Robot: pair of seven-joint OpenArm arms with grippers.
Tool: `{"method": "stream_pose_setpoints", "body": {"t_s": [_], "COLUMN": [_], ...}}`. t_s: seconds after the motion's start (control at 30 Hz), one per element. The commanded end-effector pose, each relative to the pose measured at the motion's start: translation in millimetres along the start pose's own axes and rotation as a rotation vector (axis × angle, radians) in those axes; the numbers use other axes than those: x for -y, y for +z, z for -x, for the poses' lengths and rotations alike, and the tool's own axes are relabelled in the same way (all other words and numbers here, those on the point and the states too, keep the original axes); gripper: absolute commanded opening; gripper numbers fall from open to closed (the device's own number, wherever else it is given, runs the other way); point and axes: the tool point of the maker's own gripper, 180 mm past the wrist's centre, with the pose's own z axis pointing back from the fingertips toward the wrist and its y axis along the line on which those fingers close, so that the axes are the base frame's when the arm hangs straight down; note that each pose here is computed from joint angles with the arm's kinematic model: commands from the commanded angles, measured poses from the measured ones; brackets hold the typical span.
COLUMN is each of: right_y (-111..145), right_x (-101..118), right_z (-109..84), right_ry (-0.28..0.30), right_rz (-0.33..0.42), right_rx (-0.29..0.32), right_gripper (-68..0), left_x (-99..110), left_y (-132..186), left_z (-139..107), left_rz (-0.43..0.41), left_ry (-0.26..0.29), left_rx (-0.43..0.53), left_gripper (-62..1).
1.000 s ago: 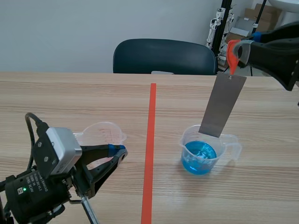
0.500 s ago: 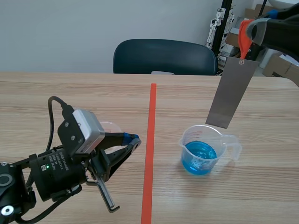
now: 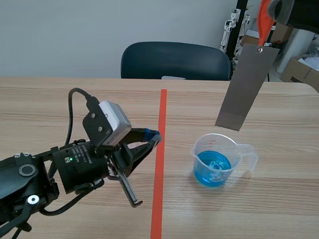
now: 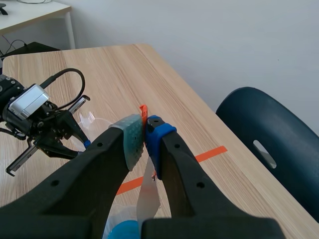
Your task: Do the redox reaction experiment. raise the plate out of the solution
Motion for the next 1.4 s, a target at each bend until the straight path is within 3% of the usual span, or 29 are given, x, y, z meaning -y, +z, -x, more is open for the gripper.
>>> {"method": "stream_pose_setpoints", "body": {"t_s": [0.0,0.3,0.77,0.9,1.37], "right_y": [-1.2,-0.9,-0.9,-0.9,-0.9], "right_x": [1.6,2.3,2.3,2.3,2.3], "right_z": [-16.1,-19.9,-19.8,-19.8,-19.8], "right_ry": [0.024,0.019,0.020,0.020,0.020], "right_rz": [-0.005,-0.008,-0.008,-0.008,-0.008], "right_rx": [0.037,0.039,0.039,0.039,0.039], "right_gripper": [-67.3,-67.3,-67.3,-67.3,-67.3], "left_x": [1.8,1.9,-2.8,1.2,8.5], "left_y": [-8.2,-26.6,-47.5,-55.0,-72.7], "left_z": [-12.6,-18.4,-0.7,-9.8,-35.1], "left_rz": [0.009,0.032,0.016,0.037,0.084], "left_ry": [-0.002,-0.027,0.053,0.086,0.074], "left_rx": [0.038,0.018,-0.021,0.015,0.087], "left_gripper": [-58.2,-58.2,-58.2,-58.2,-58.2]}}
